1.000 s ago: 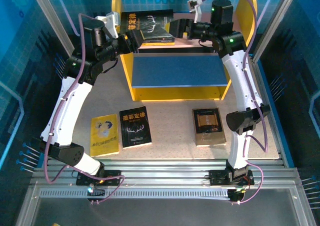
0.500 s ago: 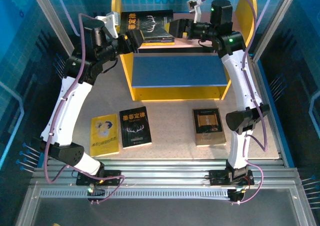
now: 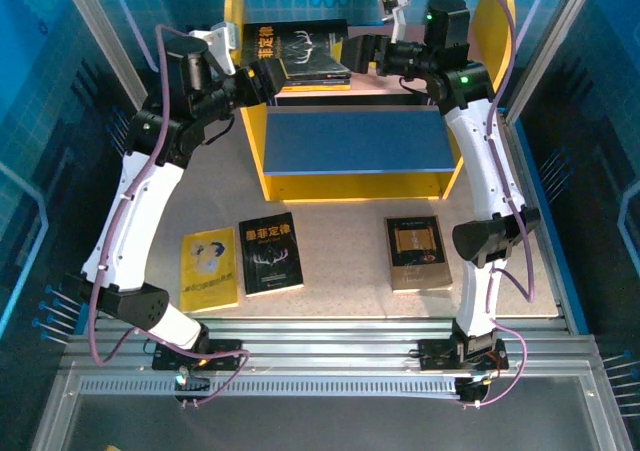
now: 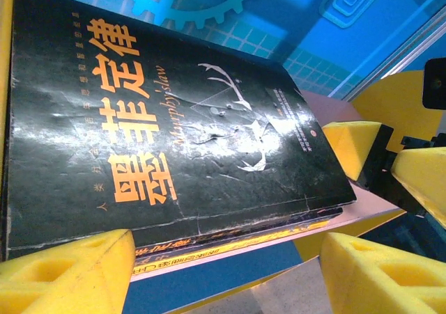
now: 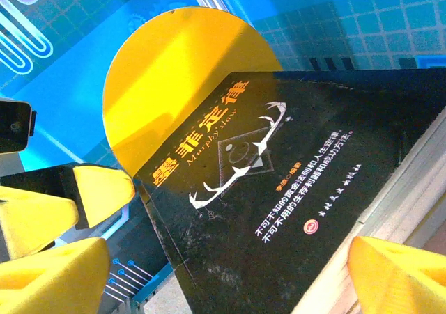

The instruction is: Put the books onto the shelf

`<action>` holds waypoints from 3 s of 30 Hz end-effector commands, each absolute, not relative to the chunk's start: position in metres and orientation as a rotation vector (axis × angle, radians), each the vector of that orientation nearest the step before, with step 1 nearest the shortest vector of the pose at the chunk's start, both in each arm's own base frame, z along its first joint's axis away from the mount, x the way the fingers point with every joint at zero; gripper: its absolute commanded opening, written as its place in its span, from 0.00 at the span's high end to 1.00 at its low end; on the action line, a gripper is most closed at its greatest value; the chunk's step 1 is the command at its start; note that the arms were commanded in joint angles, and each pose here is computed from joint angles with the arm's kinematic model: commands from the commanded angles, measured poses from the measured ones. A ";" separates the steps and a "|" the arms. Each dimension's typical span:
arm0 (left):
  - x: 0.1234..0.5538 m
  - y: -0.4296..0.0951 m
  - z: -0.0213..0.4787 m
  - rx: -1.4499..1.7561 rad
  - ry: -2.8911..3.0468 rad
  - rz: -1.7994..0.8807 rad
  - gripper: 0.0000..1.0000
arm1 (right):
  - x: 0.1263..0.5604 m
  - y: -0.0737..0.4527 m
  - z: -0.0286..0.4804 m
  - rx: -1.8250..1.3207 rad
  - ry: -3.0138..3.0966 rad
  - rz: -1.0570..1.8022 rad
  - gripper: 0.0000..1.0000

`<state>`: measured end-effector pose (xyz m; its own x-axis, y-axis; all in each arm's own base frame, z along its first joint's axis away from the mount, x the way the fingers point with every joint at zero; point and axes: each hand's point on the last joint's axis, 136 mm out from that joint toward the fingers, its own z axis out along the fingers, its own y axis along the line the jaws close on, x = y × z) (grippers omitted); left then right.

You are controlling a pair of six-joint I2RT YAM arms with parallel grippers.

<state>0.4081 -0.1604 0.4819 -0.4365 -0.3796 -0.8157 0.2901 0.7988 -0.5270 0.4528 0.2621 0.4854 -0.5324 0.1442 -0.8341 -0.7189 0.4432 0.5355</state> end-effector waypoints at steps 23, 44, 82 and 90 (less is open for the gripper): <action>0.389 -0.118 0.511 -0.107 1.803 -0.643 0.27 | 0.443 0.268 0.492 -0.531 1.769 1.256 0.10; 0.384 -0.118 0.509 -0.104 1.808 -0.647 0.27 | 0.440 0.251 0.475 -0.491 1.844 1.124 0.10; 0.379 -0.117 0.503 -0.113 1.817 -0.658 0.27 | 0.398 0.271 0.475 -0.669 1.774 1.272 0.11; 0.372 -0.112 0.492 -0.107 1.854 -0.607 0.27 | 0.399 0.257 0.483 -0.642 1.771 1.199 0.11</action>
<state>0.3840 -0.1221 0.4923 -0.3848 -0.3888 -0.8371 0.2318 0.8372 -0.4954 0.4120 0.2610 0.4693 -0.5136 0.0623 -0.8558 -0.7751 0.3941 0.4939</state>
